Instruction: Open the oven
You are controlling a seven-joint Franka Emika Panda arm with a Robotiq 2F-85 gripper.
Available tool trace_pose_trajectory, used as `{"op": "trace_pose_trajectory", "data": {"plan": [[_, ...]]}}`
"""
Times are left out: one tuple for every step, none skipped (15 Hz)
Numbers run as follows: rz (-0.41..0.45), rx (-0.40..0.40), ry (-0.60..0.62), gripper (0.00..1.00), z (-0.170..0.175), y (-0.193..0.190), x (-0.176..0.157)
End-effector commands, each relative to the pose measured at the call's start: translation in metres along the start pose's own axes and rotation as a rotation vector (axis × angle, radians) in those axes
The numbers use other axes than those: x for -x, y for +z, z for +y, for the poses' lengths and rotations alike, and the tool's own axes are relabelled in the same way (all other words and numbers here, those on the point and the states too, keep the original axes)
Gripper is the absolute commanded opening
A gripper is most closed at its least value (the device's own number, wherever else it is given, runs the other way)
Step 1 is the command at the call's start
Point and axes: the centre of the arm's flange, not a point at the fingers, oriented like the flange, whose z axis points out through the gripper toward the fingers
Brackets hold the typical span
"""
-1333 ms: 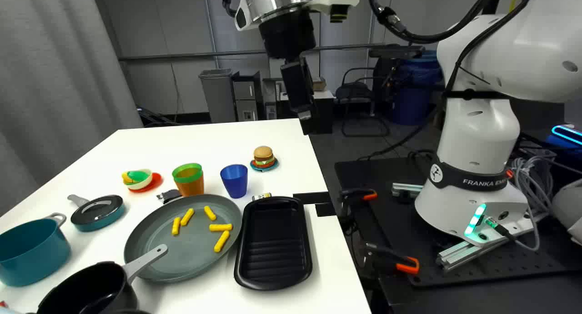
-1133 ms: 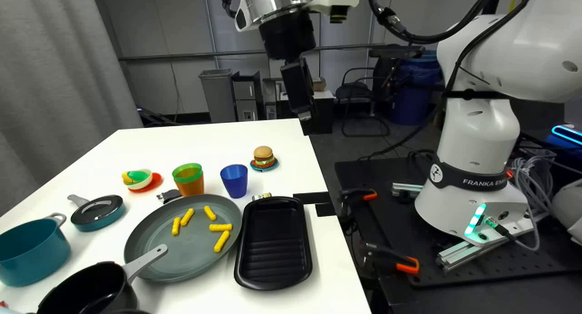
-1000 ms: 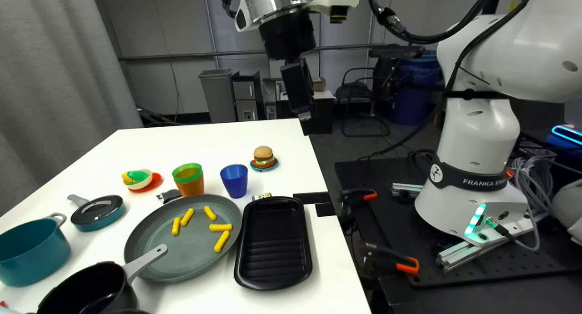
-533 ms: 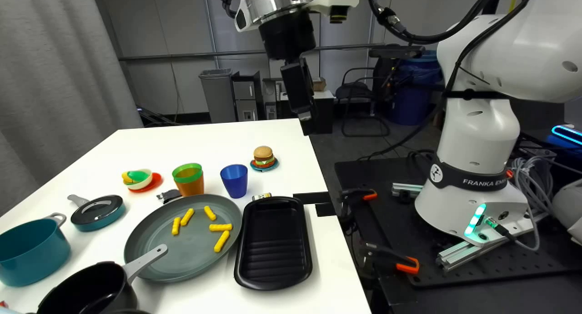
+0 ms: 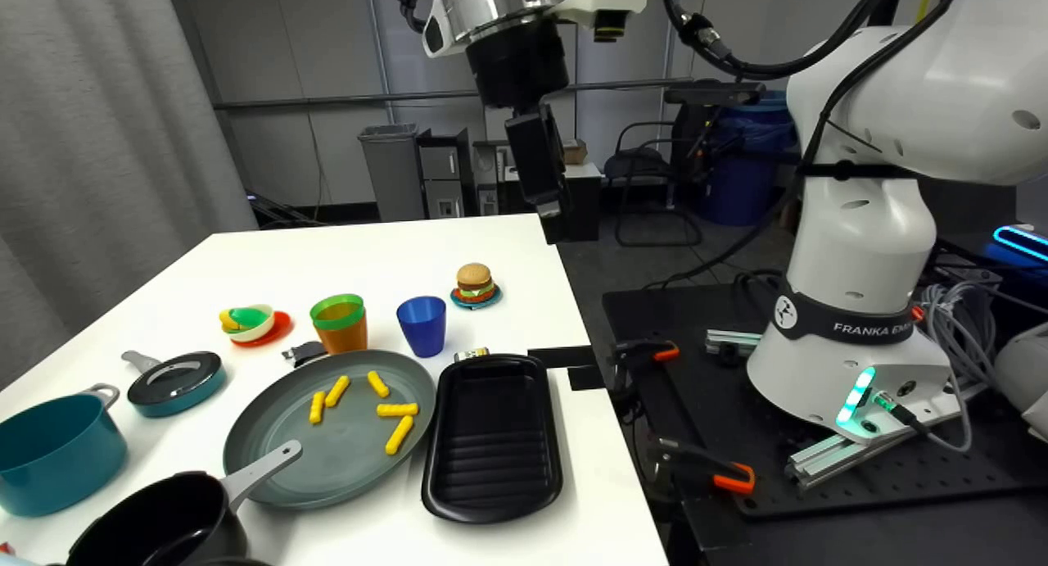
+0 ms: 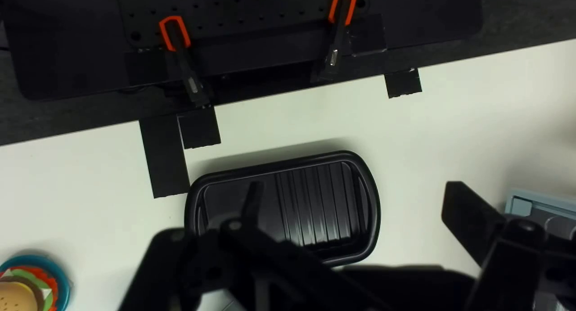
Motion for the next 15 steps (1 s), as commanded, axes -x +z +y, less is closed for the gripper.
{"op": "trace_pose_trajectory", "data": {"plan": [[0.0, 0.0, 0.0, 1.0, 0.0, 0.0, 0.0], [0.0, 0.0, 0.0, 1.0, 0.0, 0.0, 0.0], [0.0, 0.0, 0.0, 1.0, 0.0, 0.0, 0.0], [0.0, 0.0, 0.0, 1.0, 0.0, 0.0, 0.0], [0.004, 0.003, 0.001, 1.0, 0.0, 0.0, -0.001], [0.008, 0.002, 0.0, 1.0, 0.0, -0.001, -0.002], [0.007, 0.001, -0.005, 1.0, 0.0, -0.002, -0.003], [0.01, -0.001, -0.01, 1.0, 0.0, -0.002, -0.004], [0.012, -0.001, -0.013, 1.0, 0.0, -0.003, -0.005], [0.019, -0.002, -0.014, 1.0, 0.0, -0.004, -0.007], [0.028, -0.002, -0.013, 1.0, 0.0, -0.005, -0.009], [0.036, 0.002, -0.013, 1.0, -0.001, -0.005, -0.01], [0.05, 0.009, -0.012, 1.0, -0.002, -0.006, -0.012], [0.065, 0.014, -0.014, 1.0, -0.003, -0.006, -0.015], [0.079, 0.018, -0.016, 1.0, -0.004, -0.006, -0.017]]}}
